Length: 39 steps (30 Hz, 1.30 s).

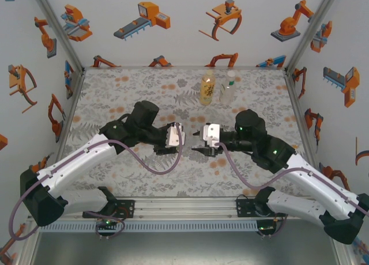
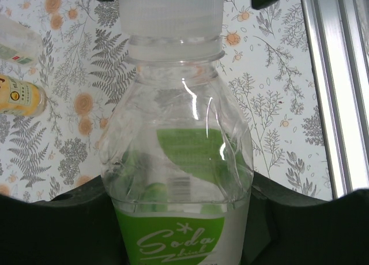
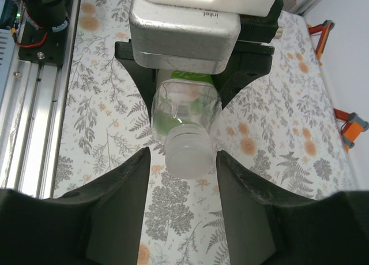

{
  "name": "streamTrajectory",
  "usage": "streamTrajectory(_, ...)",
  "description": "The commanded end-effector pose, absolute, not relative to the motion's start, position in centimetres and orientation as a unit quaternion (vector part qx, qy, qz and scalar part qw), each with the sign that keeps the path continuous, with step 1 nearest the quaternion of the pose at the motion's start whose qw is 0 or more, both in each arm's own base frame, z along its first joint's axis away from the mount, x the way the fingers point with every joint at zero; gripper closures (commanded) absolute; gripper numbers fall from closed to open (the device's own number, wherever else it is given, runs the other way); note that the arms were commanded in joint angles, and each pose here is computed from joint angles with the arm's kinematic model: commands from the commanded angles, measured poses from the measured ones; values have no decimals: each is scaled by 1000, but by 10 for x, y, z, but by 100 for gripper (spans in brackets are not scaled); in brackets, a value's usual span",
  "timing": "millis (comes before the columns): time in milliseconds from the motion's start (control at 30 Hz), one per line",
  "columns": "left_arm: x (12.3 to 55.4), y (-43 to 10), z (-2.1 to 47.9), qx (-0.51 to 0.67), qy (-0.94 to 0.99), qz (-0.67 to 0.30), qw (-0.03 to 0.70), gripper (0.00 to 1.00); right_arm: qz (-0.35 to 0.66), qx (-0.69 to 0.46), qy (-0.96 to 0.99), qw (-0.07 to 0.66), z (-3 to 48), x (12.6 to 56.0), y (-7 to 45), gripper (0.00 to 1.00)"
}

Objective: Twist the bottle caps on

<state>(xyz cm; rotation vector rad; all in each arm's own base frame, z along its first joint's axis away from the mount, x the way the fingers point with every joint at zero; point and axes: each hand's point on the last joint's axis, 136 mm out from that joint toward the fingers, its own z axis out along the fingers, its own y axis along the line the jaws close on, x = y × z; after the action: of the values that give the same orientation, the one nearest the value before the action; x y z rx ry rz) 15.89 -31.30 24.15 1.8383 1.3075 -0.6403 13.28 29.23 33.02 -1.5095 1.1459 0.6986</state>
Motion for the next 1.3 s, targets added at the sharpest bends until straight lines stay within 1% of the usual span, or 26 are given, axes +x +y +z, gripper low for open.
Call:
streamTrajectory(0, 149, -315, 261, 729, 487, -264, 402, 100, 293, -633, 452, 556, 339, 130, 292, 55)
streamTrajectory(1033, 147, -314, 264, 729, 482, -263, 407, 100, 287, -621, 472, 556, 329, 141, 297, 55)
streamTrajectory(1100, 147, -314, 264, 729, 482, -264, 407, 100, 287, -620, 471, 557, 330, 141, 297, 59)
streamTrajectory(1267, 147, -314, 265, 730, 482, -262, 409, 100, 289, -619, 474, 555, 330, 141, 297, 78)
